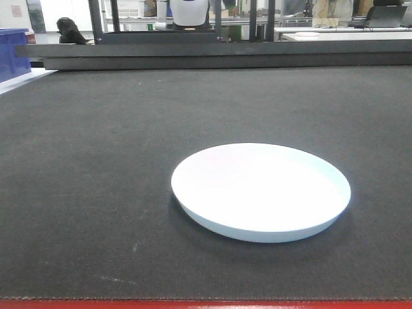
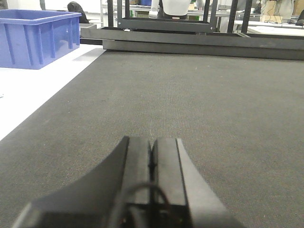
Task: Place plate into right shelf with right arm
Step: 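Move the right gripper toward the edge of the white plate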
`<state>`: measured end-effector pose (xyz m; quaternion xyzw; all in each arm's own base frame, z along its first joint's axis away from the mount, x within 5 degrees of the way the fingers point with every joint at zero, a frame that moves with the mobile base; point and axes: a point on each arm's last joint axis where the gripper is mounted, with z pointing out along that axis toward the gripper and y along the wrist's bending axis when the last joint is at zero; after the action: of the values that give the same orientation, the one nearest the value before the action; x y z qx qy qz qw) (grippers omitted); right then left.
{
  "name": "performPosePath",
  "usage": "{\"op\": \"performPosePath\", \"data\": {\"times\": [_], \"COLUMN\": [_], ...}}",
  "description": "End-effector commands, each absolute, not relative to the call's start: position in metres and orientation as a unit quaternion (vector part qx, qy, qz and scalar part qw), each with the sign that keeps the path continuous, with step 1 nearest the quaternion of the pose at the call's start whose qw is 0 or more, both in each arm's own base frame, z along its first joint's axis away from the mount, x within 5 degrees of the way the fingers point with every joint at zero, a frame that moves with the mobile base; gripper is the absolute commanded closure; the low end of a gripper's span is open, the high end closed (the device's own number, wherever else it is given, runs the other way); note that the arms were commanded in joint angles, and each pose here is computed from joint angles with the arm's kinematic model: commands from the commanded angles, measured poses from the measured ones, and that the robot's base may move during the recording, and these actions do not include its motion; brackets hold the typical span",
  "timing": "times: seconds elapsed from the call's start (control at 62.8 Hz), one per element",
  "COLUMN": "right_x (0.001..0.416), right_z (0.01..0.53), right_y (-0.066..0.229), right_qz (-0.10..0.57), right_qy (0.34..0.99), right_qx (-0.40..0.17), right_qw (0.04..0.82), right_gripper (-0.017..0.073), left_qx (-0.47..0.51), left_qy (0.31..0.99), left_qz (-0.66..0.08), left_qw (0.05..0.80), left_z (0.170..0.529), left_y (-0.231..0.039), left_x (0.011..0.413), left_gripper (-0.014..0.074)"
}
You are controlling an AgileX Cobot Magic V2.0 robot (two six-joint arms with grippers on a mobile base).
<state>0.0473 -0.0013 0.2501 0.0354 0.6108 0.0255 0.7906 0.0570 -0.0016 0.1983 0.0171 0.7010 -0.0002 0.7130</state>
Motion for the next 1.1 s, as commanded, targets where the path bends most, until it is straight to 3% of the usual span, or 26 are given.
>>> {"op": "performPosePath", "data": {"times": [0.0,0.159,0.382,0.908,1.02,1.083], "right_x": [0.034,0.038,0.075,0.168,0.176,0.178], "right_z": [0.297,0.338,0.351,0.273,0.259,0.258], "right_y": [-0.001,-0.001,0.000,0.005,0.015,0.022], "right_qz": [0.022,0.023,0.034,0.046,0.054,0.060], "right_qy": [0.546,0.588,0.738,0.945,0.965,0.971], "right_qx": [0.030,0.030,0.039,0.050,0.035,0.033], "right_qw": [0.837,0.808,0.672,0.319,0.253,0.229], "right_gripper": [0.0511,0.0511,0.0511,0.0510,0.0440,0.0330], "left_qx": [0.007,0.007,0.007,0.007,0.007,0.007], "left_qy": [0.669,0.669,0.669,0.669,0.669,0.669], "left_qz": [-0.002,-0.002,-0.002,-0.002,-0.002,-0.002], "left_qw": [0.744,0.744,0.744,0.744,0.744,0.744], "left_z": [0.203,0.203,0.203,0.203,0.203,0.203], "left_y": [-0.001,-0.001,-0.001,-0.001,-0.001,-0.001], "left_x": [0.056,0.056,0.056,0.056,0.056,0.056], "left_gripper": [0.0722,0.0722,0.0722,0.0722,0.0722,0.0722]}}
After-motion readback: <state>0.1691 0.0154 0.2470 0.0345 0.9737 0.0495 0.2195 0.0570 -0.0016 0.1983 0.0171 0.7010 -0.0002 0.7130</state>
